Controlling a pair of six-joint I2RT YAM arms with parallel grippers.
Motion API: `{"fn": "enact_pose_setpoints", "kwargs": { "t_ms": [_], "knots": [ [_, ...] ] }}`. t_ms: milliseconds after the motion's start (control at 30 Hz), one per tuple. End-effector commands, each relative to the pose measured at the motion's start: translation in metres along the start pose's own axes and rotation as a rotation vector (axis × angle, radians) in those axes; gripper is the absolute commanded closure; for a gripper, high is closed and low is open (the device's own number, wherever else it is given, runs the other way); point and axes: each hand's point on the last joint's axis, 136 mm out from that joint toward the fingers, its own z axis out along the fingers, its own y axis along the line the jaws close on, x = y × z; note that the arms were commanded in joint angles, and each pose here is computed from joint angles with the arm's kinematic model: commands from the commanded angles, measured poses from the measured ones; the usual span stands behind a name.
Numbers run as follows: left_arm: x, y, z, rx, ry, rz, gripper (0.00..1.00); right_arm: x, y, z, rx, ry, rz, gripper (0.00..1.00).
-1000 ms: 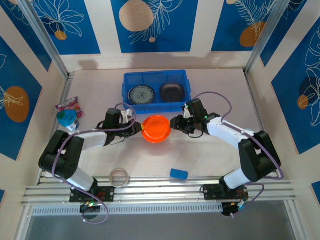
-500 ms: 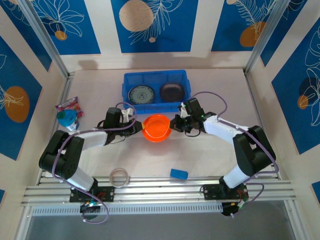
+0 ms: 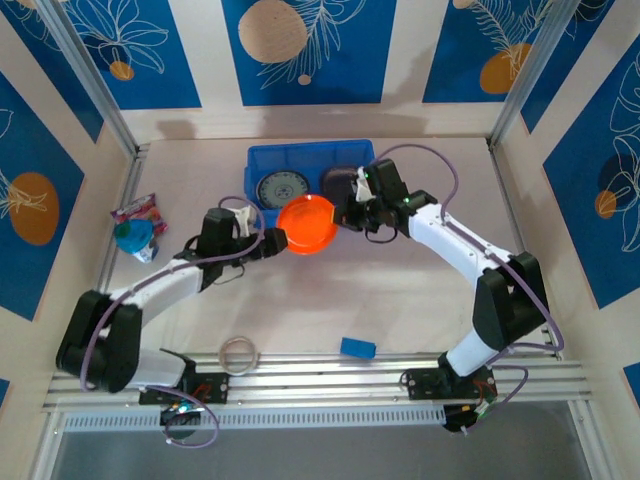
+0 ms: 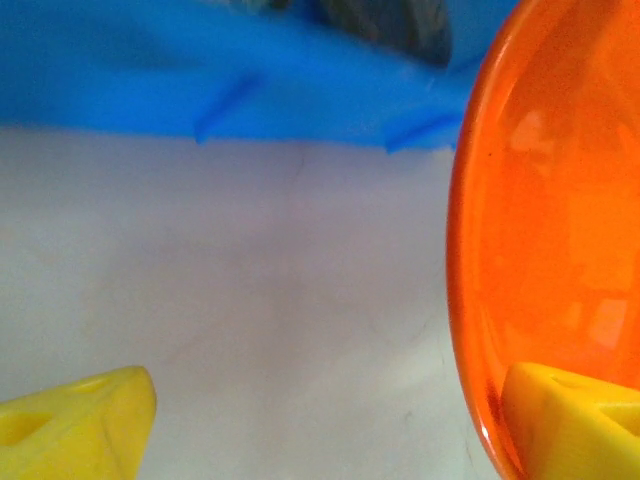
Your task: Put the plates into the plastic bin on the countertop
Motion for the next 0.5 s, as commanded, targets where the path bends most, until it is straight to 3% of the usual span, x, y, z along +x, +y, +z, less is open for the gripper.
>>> {"fn": "enact_pose_setpoints", "kwargs": {
  "t_ms": [0, 200, 467],
  "knots": [
    [0.003, 0.022, -0.02, -0.165, -0.011, 0.085, 0.09, -0.045, 0.005, -0.005, 0.045, -0.087, -0.033, 1.0],
    [-0.003, 0.029, -0.043, -0.234, -0.074, 0.126, 0.04, -0.108, 0.015, 0.023, 0.036, -0.138, -0.019, 1.0],
    [-0.002, 0.034, -0.049, -0.239, -0.094, 0.117, 0.04, -0.144, 0.005, 0.085, -0.013, -0.101, 0.038, 1.0]
  ]
}}
